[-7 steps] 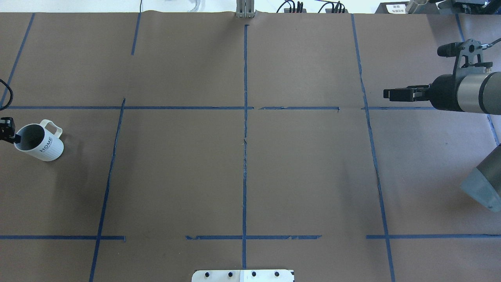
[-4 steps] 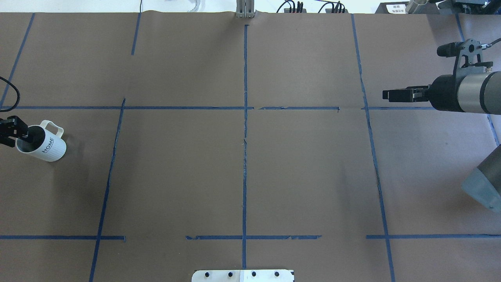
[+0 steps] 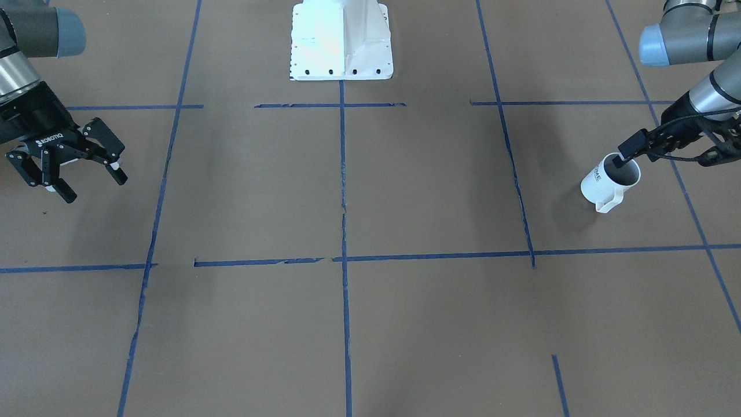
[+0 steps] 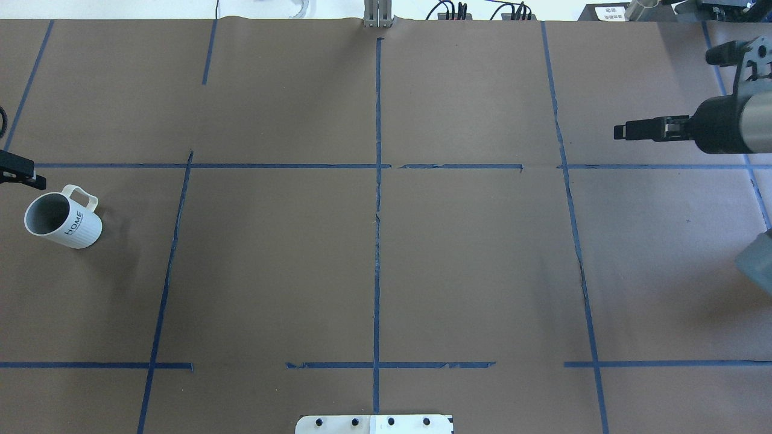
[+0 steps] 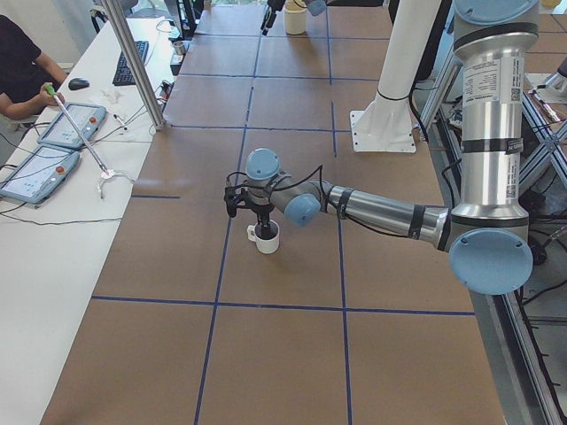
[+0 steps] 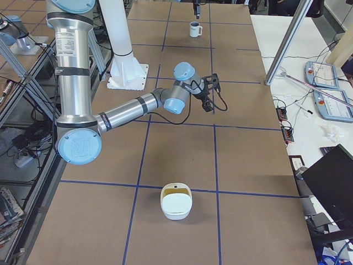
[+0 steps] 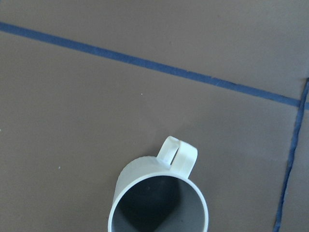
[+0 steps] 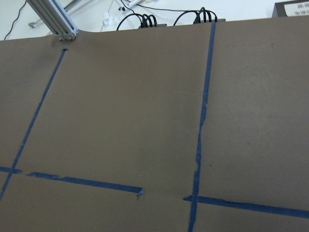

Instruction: Left arm hands cup to right arm to dump lemon

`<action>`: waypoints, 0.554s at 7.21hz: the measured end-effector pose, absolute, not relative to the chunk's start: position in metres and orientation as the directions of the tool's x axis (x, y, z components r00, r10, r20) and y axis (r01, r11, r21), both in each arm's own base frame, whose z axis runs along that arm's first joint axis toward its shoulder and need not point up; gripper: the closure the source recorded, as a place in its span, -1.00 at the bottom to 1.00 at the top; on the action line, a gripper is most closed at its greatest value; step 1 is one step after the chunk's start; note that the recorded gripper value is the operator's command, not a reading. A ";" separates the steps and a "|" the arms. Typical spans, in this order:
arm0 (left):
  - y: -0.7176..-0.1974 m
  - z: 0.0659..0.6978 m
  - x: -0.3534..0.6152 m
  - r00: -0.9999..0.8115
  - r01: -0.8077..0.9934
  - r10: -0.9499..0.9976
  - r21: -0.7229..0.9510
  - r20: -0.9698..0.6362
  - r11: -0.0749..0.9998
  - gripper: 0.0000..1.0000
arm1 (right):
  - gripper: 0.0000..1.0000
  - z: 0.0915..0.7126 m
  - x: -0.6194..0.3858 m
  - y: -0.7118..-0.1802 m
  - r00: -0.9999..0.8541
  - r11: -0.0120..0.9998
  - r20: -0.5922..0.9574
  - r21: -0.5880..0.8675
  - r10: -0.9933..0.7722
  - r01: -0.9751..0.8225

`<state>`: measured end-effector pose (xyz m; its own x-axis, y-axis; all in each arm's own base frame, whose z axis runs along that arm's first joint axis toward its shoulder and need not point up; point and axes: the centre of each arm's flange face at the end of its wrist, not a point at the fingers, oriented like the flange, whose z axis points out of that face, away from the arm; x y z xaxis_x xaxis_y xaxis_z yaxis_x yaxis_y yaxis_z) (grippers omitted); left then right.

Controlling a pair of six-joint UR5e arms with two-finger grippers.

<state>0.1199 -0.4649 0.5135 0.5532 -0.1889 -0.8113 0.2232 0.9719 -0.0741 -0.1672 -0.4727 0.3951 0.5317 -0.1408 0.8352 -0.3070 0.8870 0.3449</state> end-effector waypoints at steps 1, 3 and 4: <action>-0.468 0.510 0.098 0.564 0.218 -0.130 -0.005 -0.816 0.976 -1.00 | -1.00 0.404 -0.129 -0.475 0.530 0.905 0.839 0.313 -0.123 -0.286; -0.470 0.527 0.040 0.636 0.147 0.021 0.148 -0.771 0.978 -1.00 | -1.00 0.461 -0.061 -0.454 0.595 0.923 0.794 0.314 -0.126 -0.224; -0.470 0.540 0.008 0.675 0.091 0.076 0.185 -0.733 0.978 -1.00 | -1.00 0.501 -0.038 -0.433 0.647 0.935 0.748 0.318 -0.146 -0.156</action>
